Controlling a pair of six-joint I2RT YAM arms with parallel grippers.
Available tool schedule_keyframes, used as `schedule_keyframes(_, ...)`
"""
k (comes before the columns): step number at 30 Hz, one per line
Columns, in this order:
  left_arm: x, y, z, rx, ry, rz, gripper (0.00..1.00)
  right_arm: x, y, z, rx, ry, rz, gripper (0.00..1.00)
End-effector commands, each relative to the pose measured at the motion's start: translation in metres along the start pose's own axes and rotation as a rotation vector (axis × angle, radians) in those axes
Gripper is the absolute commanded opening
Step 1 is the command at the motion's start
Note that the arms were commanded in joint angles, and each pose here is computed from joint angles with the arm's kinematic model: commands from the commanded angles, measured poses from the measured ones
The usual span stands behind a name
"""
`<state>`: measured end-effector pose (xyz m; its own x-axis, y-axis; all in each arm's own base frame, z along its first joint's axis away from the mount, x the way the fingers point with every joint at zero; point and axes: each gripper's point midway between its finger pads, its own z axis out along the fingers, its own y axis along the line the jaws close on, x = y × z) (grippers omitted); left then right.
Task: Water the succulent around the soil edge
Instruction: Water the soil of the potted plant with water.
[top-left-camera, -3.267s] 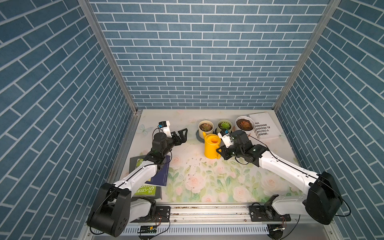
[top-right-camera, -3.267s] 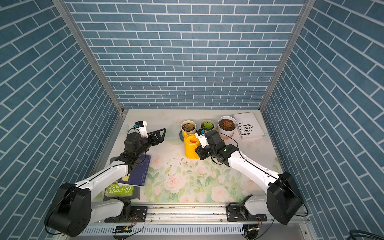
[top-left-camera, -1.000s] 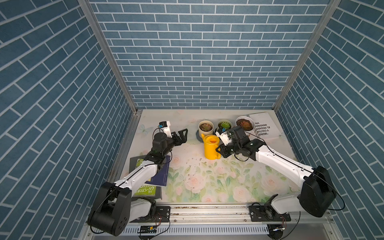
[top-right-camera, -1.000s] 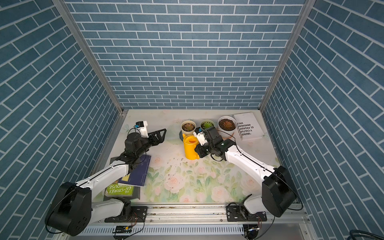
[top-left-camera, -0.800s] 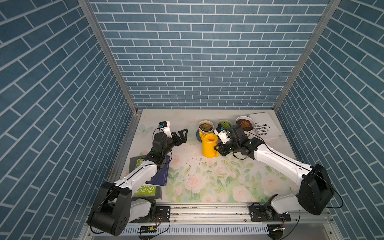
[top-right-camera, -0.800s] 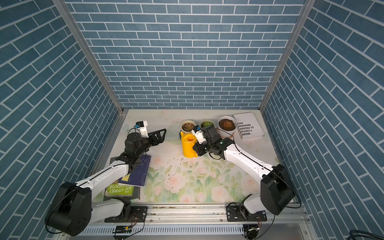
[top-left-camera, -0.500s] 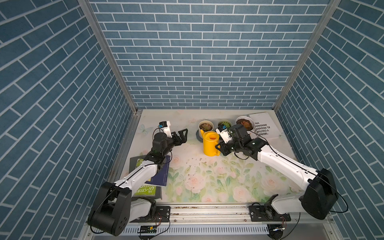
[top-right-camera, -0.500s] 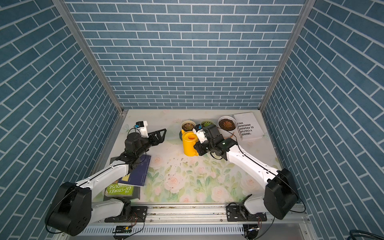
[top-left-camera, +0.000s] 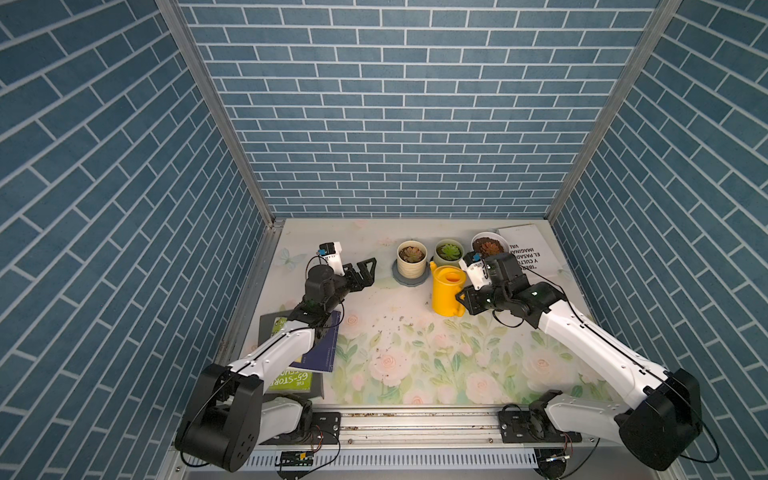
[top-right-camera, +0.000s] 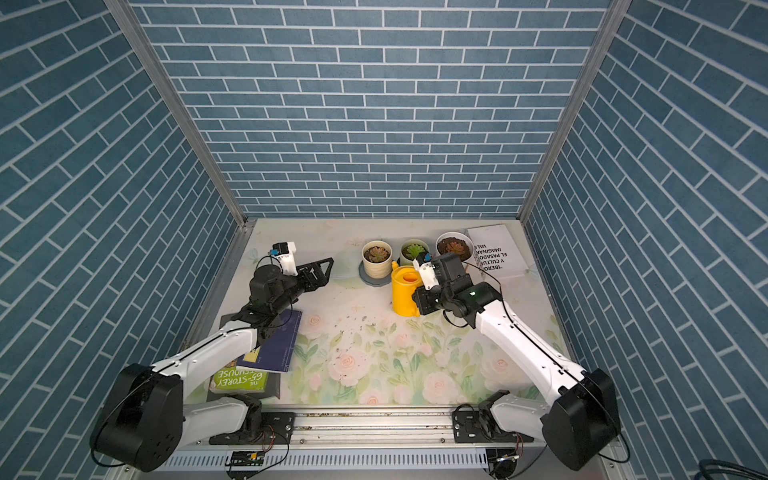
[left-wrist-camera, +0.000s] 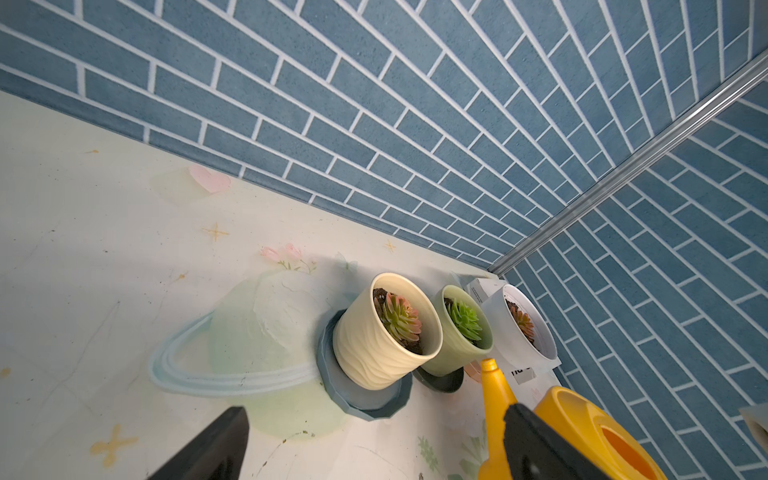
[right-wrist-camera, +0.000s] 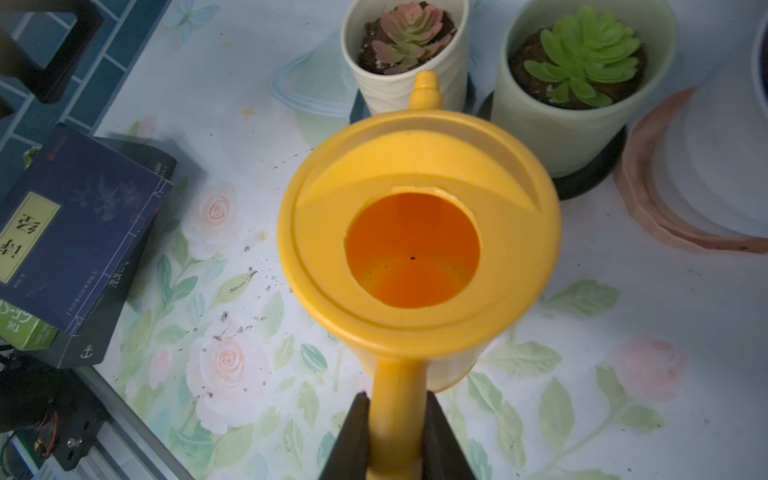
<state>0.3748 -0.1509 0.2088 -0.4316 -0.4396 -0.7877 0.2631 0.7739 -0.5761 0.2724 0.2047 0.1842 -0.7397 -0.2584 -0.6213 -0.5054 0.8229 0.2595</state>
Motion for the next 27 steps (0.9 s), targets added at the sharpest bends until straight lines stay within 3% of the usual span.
schedule_keyframes(1, 0.006, 0.002, 0.000, 0.000, 0.010, 0.023, 1.00, -0.010, -0.006, -0.012, -0.002, -0.039, 0.052, 0.00)
schedule_keyframes(27, 0.011, 0.003, 0.002, 0.004, 0.020, 0.022, 1.00, -0.024, -0.018, 0.003, -0.071, -0.002, 0.122, 0.00)
